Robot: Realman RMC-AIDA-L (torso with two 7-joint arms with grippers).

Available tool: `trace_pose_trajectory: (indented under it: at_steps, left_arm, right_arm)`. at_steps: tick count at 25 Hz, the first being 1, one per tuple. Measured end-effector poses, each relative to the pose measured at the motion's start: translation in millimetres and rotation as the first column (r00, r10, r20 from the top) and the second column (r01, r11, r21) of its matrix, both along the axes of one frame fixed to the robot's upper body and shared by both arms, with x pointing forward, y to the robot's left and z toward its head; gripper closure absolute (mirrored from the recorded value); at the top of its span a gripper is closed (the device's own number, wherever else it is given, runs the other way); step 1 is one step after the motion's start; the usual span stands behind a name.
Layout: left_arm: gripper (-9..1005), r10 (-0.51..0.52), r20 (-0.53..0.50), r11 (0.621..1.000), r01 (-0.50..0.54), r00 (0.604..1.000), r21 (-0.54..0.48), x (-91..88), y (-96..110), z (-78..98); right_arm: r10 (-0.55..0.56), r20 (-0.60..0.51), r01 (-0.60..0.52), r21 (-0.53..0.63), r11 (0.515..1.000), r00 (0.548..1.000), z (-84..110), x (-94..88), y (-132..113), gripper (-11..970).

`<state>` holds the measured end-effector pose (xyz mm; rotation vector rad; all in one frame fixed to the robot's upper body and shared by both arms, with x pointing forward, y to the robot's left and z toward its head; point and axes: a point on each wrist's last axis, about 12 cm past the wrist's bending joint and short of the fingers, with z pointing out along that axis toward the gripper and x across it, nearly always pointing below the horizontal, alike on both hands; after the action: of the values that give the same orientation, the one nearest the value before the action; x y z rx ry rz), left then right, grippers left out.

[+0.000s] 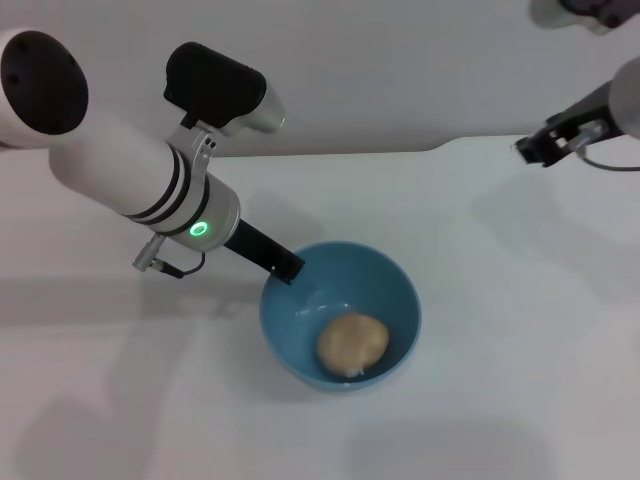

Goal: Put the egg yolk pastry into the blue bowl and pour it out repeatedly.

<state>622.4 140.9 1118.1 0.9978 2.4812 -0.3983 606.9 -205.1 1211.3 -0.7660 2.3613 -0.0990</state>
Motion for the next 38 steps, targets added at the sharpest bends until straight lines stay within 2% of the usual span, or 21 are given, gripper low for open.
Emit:
trace_pose_trajectory:
  at_steps: [3, 8, 13, 20, 25, 28, 30, 33, 36, 38]
  left_arm:
    - [984, 0.006, 0.004, 1.000, -0.006, 1.000, 0.005, 0.0, 2, -1.8]
    - [963, 0.008, 0.002, 1.000, -0.008, 1.000, 0.020, -0.9, 3, -6.7]
    - [911, -0.006, -0.011, 0.999, 0.006, 1.000, 0.042, -3.6, 1, -11.2]
    - [893, 0.051, 0.001, 0.998, -0.051, 0.999, 0.022, 0.2, 4, -8.8]
    - [718, 0.060, 0.019, 0.998, -0.060, 0.998, 0.005, 2.0, 4, -4.5]
    - [599, 0.115, 0.063, 0.992, -0.112, 0.991, -0.053, 7.0, 14, 4.0]
    - [520, 0.178, 0.101, 0.980, -0.166, 0.979, -0.111, 10.9, 27, 11.4]
    - [386, 0.289, 0.183, 0.944, -0.249, 0.940, -0.215, 11.7, 52, 23.0]
    - [245, 0.406, 0.266, 0.892, -0.316, 0.874, -0.325, 5.9, 76, 27.5]
    - [240, 0.501, 0.327, 0.838, -0.356, 0.801, -0.414, -0.7, 94, 26.6]
  right_arm:
    - [-0.060, 0.038, 0.058, 0.037, 0.998, 0.998, -5.2, 0.8, -17, 600]
    - [-0.091, 0.037, 0.089, 0.051, 0.995, 0.995, -13.1, -2.2, -27, 600]
    - [-0.100, 0.032, 0.098, 0.054, 0.994, 0.994, -15.4, -4.2, -31, 600]
    - [-0.103, 0.030, 0.101, 0.056, 0.993, 0.994, -16.4, -4.4, -32, 600]
    - [-0.107, 0.027, 0.105, 0.056, 0.993, 0.994, -17.6, -4.9, -33, 601]
    - [-0.114, 0.023, 0.113, 0.057, 0.992, 0.993, -20.0, -5.7, -35, 601]
    - [-0.121, 0.026, 0.119, 0.059, 0.991, 0.992, -22.0, -6.1, -38, 601]
    - [-0.138, 0.036, 0.135, 0.068, 0.988, 0.990, -26.4, -6.3, -42, 601]
    - [-0.161, 0.056, 0.155, 0.092, 0.984, 0.985, -34.0, -4.9, -47, 601]
    - [-0.172, 0.077, 0.162, 0.123, 0.979, 0.982, -40.3, -3.5, -49, 601]
